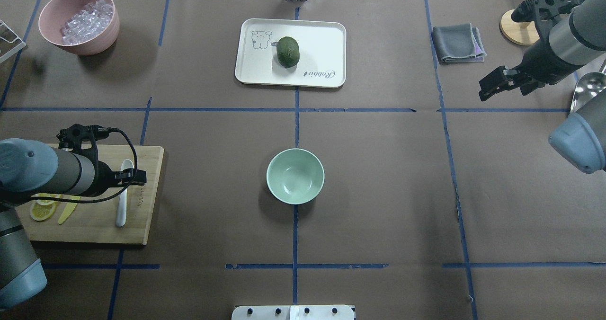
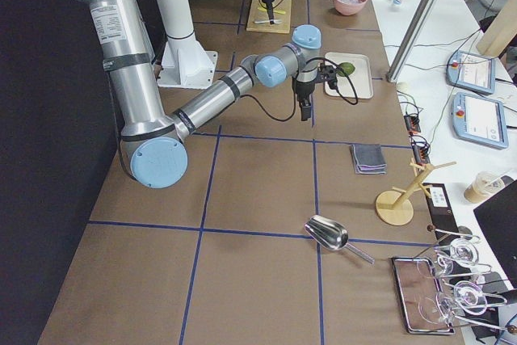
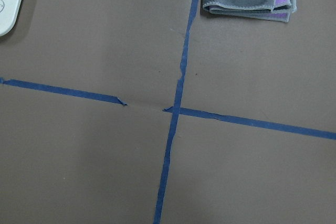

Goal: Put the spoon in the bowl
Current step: 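Lower the left gripper over the white spoon and close on its handle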

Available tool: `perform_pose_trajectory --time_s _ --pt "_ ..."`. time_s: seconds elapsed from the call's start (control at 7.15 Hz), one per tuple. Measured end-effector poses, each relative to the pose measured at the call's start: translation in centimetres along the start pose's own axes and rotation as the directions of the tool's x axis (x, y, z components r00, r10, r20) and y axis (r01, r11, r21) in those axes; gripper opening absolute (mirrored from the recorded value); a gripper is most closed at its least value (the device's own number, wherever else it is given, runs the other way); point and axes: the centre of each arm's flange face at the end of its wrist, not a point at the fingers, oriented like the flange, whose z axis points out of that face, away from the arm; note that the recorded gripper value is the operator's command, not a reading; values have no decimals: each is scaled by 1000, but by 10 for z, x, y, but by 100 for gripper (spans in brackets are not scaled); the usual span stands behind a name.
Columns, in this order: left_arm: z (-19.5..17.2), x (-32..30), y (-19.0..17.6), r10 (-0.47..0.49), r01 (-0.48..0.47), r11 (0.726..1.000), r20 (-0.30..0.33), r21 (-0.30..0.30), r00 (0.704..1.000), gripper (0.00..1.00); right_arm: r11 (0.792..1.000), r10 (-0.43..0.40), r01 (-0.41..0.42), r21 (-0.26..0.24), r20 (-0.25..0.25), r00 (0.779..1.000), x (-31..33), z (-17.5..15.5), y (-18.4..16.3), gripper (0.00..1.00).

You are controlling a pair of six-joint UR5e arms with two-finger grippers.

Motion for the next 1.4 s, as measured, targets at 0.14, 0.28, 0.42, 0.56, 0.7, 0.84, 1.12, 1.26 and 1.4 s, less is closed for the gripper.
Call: perform_pose_trajectory --time_s 0.14,0.28,0.42,0.56,0.7,0.84,1.12,1.26,1.4 --pt "0 0 1 0 0 1000 -1 -4 1000 98 1000 0 0 0 -1 1000 0 0 0 100" --pt "1 0 1 -1 1 1000 0 -7 1000 98 1000 1 -1 1 -1 1000 0 0 0 100" --pt "3 -1 1 -2 2 1000 4 -10 1000 98 1000 1 -1 1 -1 1000 0 0 0 100" --pt "6 -3 1 -2 2 1000 9 -12 1000 97 1000 2 -2 1 -1 1000 0 0 0 100" --pt "8 -4 1 -2 2 1000 13 -14 1000 97 1000 2 -2 1 -1 1000 0 0 0 100" --pt "9 -5 1 -2 2 1000 16 -16 1000 97 1000 1 -1 1 -2 1000 0 0 0 100" --pt "9 -4 2 -3 3 1000 11 -27 1000 74 1000 1 -1 1 -2 1000 0 0 0 100" --pt "8 -3 3 -5 5 999 7 -33 1000 58 1000 2 -2 1 -1 1000 0 0 0 100" --pt "7 -3 3 -5 5 999 5 -36 1000 44 1000 3 -3 0 -2 1000 0 0 0 100"
